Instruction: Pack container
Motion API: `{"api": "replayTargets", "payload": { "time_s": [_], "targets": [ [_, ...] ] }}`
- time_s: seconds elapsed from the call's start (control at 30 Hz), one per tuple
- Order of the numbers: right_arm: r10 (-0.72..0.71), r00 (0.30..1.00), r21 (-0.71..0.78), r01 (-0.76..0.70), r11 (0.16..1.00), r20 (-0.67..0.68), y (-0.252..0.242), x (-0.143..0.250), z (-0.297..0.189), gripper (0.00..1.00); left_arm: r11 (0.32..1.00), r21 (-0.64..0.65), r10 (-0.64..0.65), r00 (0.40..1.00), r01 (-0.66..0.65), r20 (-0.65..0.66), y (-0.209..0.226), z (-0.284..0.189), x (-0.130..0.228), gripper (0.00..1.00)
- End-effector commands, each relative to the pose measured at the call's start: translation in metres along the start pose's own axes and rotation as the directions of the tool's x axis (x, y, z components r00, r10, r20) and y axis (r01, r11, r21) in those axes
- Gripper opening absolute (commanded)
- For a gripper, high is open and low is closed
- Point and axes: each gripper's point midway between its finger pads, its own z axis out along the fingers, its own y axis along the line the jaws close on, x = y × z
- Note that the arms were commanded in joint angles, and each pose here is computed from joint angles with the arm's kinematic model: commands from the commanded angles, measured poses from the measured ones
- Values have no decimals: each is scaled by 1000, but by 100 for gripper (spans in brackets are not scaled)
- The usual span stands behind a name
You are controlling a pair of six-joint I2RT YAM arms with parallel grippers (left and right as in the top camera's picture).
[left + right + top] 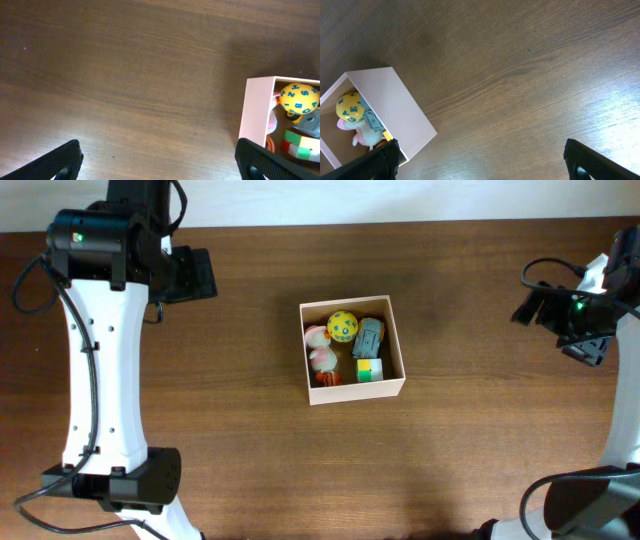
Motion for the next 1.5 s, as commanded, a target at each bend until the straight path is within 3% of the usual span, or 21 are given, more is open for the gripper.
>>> {"api": "replayTargets", "payload": {
  "time_s": [0.0, 0.23, 0.5, 0.7, 0.83, 1.0, 1.23, 1.47],
  "targets": [
    [-18, 1000, -13, 18, 1000, -5, 10, 4, 0, 99, 1000, -11, -8, 1000, 8, 10, 4, -2, -1, 99],
    [-217, 974, -87, 221, 971, 58, 76, 39, -29, 99, 1000, -11, -8, 1000, 8, 10, 4, -2, -1, 99],
    [-445, 879, -189, 473, 861, 174, 138, 105, -82, 99, 1000, -11, -8, 1000, 8, 10, 4, -2, -1, 99],
    [-407, 780, -74, 497, 865, 475, 127, 73, -132, 99, 1000, -11, -8, 1000, 8, 10, 4, -2, -1, 99],
    [-412, 629, -24, 566, 824, 659, 122, 63, -147, 99, 1000, -11, -8, 1000, 8, 10, 4, -2, -1, 99],
    [-399, 517, 45, 568, 821, 757, 88, 76, -117, 99, 1000, -11, -8, 1000, 8, 10, 4, -2, -1, 99],
    [-388, 502, 91, 518, 850, 773, 20, 129, -40, 99, 1000, -11, -8, 1000, 8, 10, 4, -2, -1, 99],
    [-364, 461, 78, 531, 844, 809, -2, 163, 5, 99, 1000, -11, -8, 1000, 8, 10, 4, -2, -1, 99]
  ]
}}
